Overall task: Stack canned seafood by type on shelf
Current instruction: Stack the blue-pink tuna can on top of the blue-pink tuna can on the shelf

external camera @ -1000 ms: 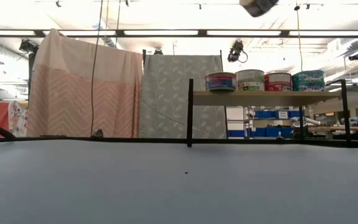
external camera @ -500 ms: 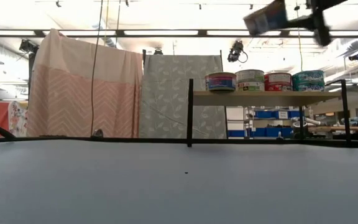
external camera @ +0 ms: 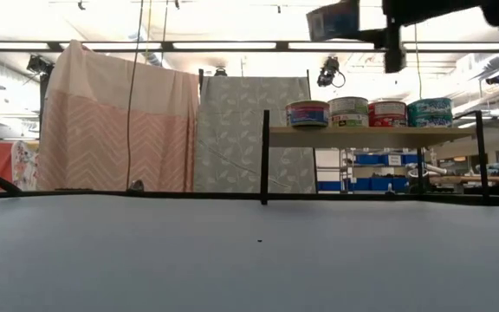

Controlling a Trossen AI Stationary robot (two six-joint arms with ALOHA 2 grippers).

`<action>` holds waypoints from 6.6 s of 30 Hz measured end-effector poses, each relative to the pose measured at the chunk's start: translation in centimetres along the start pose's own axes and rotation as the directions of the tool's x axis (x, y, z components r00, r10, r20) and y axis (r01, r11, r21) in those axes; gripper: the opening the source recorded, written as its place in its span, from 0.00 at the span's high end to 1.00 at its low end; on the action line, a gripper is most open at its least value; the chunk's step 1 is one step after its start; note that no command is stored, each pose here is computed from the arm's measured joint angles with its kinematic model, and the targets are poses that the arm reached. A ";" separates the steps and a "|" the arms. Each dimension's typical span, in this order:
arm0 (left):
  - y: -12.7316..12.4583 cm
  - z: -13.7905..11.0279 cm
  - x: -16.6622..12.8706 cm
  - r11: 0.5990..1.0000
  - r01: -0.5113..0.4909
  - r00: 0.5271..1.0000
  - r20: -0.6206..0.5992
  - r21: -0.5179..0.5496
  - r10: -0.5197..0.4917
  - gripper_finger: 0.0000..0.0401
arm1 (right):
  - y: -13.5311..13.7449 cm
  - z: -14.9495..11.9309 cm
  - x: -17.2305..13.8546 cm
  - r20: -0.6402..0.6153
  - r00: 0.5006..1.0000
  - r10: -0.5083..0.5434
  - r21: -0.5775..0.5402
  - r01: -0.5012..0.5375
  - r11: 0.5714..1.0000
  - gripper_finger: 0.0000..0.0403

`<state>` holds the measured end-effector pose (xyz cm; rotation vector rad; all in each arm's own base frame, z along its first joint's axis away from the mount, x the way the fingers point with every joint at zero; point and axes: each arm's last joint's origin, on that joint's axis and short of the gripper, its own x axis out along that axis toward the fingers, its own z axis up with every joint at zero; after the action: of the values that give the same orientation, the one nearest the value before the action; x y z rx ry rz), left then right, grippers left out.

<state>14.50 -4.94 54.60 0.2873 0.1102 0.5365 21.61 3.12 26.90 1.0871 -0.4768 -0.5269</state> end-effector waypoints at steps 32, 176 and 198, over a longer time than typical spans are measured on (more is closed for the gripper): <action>-0.2 0.0 0.1 1.000 -0.009 1.000 -0.003 0.001 0.009 0.22 | 0.3 -6.1 7.6 0.468 0.859 -0.207 0.417 -0.008 0.909 0.51; -1.0 1.4 0.8 0.992 -0.020 0.997 0.067 -0.125 0.028 0.22 | -3.5 -4.2 10.2 0.541 0.801 -0.256 0.106 0.237 0.966 0.45; -1.0 1.4 0.8 0.992 -0.020 0.997 0.068 -0.128 0.028 0.22 | -3.5 -4.2 10.2 0.539 0.802 -0.257 0.090 0.248 0.965 0.33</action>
<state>15.94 -5.72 55.57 0.1829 0.0049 0.5544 31.51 -1.52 23.13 1.0108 -0.8441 -1.0911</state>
